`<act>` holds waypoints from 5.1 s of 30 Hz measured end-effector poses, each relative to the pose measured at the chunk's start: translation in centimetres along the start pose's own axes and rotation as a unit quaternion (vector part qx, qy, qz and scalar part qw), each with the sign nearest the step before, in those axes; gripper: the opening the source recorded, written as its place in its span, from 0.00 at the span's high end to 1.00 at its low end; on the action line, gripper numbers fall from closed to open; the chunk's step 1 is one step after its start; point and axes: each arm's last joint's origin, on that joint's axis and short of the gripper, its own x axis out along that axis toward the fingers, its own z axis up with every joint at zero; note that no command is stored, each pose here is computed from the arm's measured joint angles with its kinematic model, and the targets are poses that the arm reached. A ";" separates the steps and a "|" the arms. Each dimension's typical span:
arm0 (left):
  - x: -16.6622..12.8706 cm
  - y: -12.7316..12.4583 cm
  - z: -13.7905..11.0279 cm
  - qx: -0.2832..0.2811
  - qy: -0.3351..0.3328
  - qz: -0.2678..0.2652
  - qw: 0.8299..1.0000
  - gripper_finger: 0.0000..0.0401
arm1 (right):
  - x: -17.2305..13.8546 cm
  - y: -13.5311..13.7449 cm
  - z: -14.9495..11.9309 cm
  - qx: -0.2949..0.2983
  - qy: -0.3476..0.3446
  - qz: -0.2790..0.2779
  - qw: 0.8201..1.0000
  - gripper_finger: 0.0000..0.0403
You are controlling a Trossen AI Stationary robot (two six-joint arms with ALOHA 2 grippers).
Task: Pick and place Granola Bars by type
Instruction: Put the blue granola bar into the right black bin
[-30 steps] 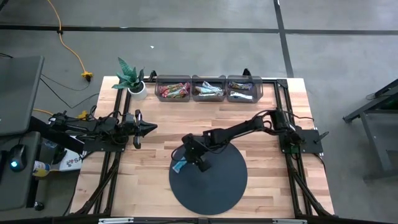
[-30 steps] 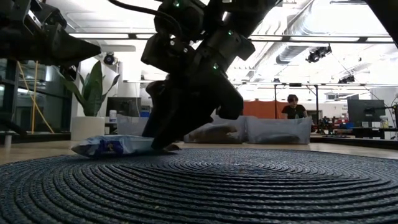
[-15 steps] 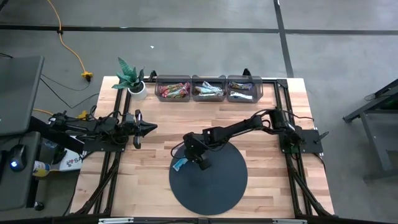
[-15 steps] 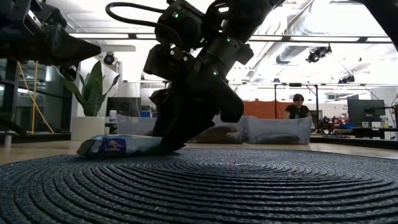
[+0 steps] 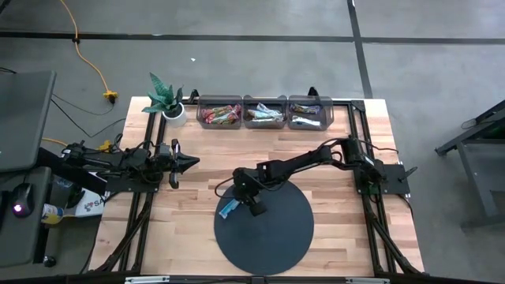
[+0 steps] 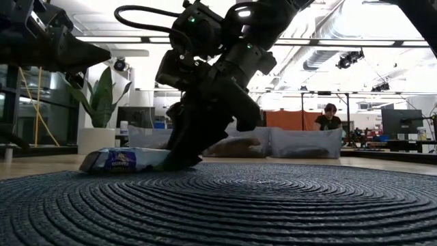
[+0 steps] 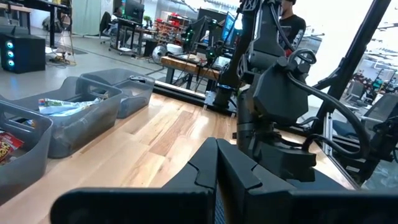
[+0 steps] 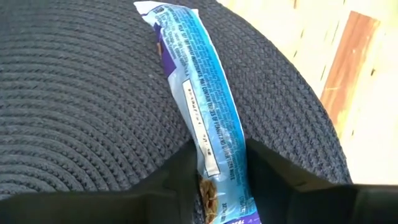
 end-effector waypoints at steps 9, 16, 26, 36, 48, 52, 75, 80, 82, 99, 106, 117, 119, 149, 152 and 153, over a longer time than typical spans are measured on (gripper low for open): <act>0.0 0.0 0.0 0.000 0.000 -0.001 1.000 1.00 | -0.9 0.1 0.4 0.002 -0.008 0.003 1.000 0.83; 0.0 0.0 0.0 0.000 0.000 -0.002 1.000 1.00 | -3.7 -0.1 2.1 0.011 -0.047 -0.013 0.999 0.86; 0.0 0.0 0.0 0.000 0.000 -0.002 1.000 1.00 | -10.2 0.1 5.1 0.074 -0.130 -0.081 0.986 0.86; 0.0 0.0 0.0 0.000 0.000 -0.002 1.000 1.00 | -21.7 -0.1 6.7 0.146 -0.228 -0.228 0.935 0.86; 0.0 0.0 0.0 0.000 0.000 -0.001 1.000 1.00 | -32.9 -2.0 2.3 0.190 -0.198 -0.379 0.883 0.86; 0.0 0.0 0.0 0.000 0.000 -0.001 1.000 1.00 | -35.0 -3.2 -0.6 0.220 -0.133 -0.404 0.878 0.86; 0.0 0.0 0.0 0.000 0.000 -0.001 1.000 1.00 | -35.9 -12.4 -13.5 0.395 0.122 -0.329 0.849 0.86; 0.0 0.0 0.0 0.000 0.000 -0.001 1.000 1.00 | -34.2 -14.4 -15.7 0.417 0.165 -0.295 0.844 0.86; 0.0 0.0 0.0 0.000 0.000 -0.001 1.000 1.00 | -33.6 -15.1 -16.5 0.423 0.181 -0.284 0.841 0.86; 0.0 0.0 0.0 0.000 0.000 0.000 1.000 1.00 | -30.9 -18.3 -20.7 0.453 0.208 -0.217 0.839 0.86; 0.0 0.0 0.0 0.000 0.000 0.000 1.000 1.00 | -32.0 -18.7 -22.2 0.478 0.192 -0.216 0.829 0.86; 0.0 0.0 0.0 0.000 0.000 0.000 1.000 1.00 | -32.1 -19.3 -22.4 0.498 0.128 -0.187 0.837 0.86; 0.0 0.0 0.0 0.000 0.000 0.000 1.000 1.00 | -31.6 -19.4 -22.7 0.505 0.131 -0.181 0.834 0.86; 0.0 0.0 0.0 0.000 0.000 -0.001 1.000 1.00 | -29.5 -20.2 -24.0 0.539 0.168 -0.170 0.808 0.85; 0.0 0.0 0.0 0.000 0.000 0.000 1.000 1.00 | -29.5 -20.1 -24.1 0.540 0.176 -0.168 0.806 0.82; 0.0 0.0 0.0 0.000 0.000 0.000 1.000 1.00 | -29.5 -20.1 -24.1 0.541 0.177 -0.167 0.805 0.81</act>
